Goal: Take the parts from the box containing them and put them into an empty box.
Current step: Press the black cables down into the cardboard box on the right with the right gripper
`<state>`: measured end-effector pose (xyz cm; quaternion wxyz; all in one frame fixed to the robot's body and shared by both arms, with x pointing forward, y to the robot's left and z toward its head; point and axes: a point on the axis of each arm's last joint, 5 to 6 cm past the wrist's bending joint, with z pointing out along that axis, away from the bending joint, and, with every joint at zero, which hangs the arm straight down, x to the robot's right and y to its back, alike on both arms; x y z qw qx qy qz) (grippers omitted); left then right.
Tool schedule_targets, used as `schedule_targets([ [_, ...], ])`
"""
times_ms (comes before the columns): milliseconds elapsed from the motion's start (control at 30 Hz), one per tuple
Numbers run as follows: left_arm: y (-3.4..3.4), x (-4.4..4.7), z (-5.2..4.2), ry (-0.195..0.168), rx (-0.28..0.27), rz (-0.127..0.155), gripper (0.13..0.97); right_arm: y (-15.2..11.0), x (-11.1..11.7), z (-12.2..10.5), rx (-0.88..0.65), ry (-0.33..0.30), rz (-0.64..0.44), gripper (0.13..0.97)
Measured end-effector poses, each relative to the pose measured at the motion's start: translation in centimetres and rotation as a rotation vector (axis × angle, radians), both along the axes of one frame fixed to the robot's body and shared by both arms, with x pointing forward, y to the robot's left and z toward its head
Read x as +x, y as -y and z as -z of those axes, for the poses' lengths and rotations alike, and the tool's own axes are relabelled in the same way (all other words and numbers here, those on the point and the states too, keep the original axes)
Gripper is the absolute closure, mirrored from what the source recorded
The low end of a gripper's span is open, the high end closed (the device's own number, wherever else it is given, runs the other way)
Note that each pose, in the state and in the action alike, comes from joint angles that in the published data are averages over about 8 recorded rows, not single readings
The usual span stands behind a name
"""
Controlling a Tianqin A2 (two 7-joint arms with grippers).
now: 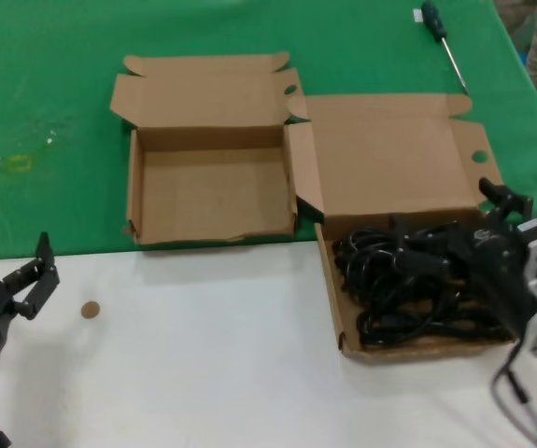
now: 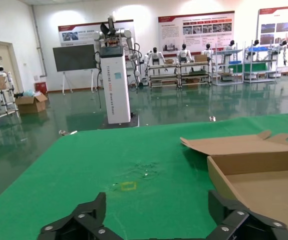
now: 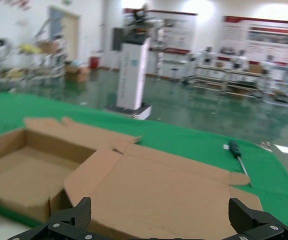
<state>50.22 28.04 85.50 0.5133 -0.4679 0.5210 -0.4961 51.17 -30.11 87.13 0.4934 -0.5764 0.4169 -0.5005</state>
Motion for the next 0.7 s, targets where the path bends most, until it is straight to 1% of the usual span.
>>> schedule_targets([
  [100,0.00,0.00,0.00,0.000,0.000,0.000,0.354,1.8,0.1,-0.9,-0.071,-0.013,-0.047,0.130],
  [133,0.00,0.00,0.00,0.000,0.000,0.000,0.354,2.4,0.2,-1.3,-0.097,-0.016,-0.063,0.130],
  [367,0.00,0.00,0.00,0.000,0.000,0.000,0.541,6.0,0.7,-4.5,-0.299,-0.038,-0.200,0.130],
  [400,0.00,0.00,0.00,0.000,0.000,0.000,0.567,6.4,0.8,-4.9,-0.330,-0.041,-0.223,0.130],
  [533,0.00,0.00,0.00,0.000,0.000,0.000,0.567,7.6,1.1,-6.6,-0.461,-0.051,-0.316,0.130],
  [700,0.00,0.00,0.00,0.000,0.000,0.000,0.691,8.5,1.6,-8.7,-0.637,-0.054,-0.443,0.130],
])
